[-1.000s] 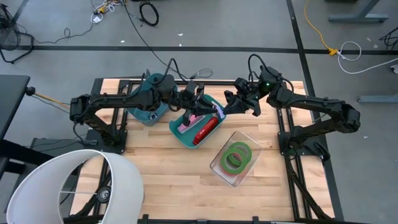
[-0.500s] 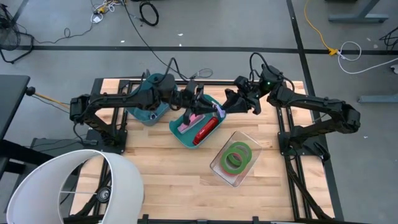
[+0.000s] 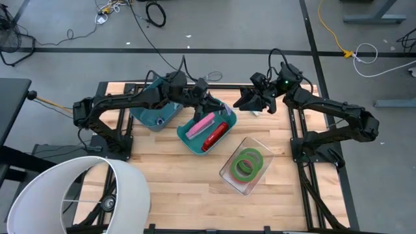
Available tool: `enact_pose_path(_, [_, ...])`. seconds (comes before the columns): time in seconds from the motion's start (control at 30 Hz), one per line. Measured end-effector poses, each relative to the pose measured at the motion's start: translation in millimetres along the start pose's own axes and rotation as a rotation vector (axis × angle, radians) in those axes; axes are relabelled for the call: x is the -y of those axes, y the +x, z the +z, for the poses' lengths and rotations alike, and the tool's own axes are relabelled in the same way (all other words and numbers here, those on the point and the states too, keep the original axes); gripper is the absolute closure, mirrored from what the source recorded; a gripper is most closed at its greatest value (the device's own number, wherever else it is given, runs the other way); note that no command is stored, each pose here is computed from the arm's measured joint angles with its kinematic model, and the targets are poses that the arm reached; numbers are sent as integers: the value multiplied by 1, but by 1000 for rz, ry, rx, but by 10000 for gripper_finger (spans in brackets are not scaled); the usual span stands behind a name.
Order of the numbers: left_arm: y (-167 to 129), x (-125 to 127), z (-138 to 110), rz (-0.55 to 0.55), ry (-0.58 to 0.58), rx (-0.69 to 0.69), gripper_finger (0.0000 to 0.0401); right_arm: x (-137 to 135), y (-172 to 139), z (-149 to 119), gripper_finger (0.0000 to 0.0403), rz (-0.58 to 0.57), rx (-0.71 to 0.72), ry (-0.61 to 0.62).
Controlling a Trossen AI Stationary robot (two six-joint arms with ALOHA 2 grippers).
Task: Pick and place Stapler, Stapler remover, tape
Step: Put the violet staple remover into the blue bin
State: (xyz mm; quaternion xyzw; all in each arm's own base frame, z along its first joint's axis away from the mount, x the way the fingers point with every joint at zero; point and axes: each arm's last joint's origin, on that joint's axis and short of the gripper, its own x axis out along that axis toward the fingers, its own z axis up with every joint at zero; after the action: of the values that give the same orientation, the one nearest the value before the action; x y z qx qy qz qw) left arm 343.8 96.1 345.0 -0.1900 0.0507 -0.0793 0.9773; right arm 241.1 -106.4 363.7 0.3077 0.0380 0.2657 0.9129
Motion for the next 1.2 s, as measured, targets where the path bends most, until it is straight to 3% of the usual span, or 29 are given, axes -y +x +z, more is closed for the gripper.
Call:
enact_pose_path(0.33, [-8, -18, -13, 145, -85, -130, 352, 3, -4, 3, 274, -43, 36, -43])
enact_pose_path(0.67, [-15, -29, -30, 360, -166, -271, 353, 4, -5, 2, 280, -51, 32, -54])
enact_pose_path(0.87, [-19, -29, -35, 391, -176, -325, 353, 5, -5, 1, 280, -57, 26, -41])
enact_pose_path(1.2, [-64, -22, -25, 565, -167, -425, 353, 6, -5, 0, 280, -63, 20, -51])
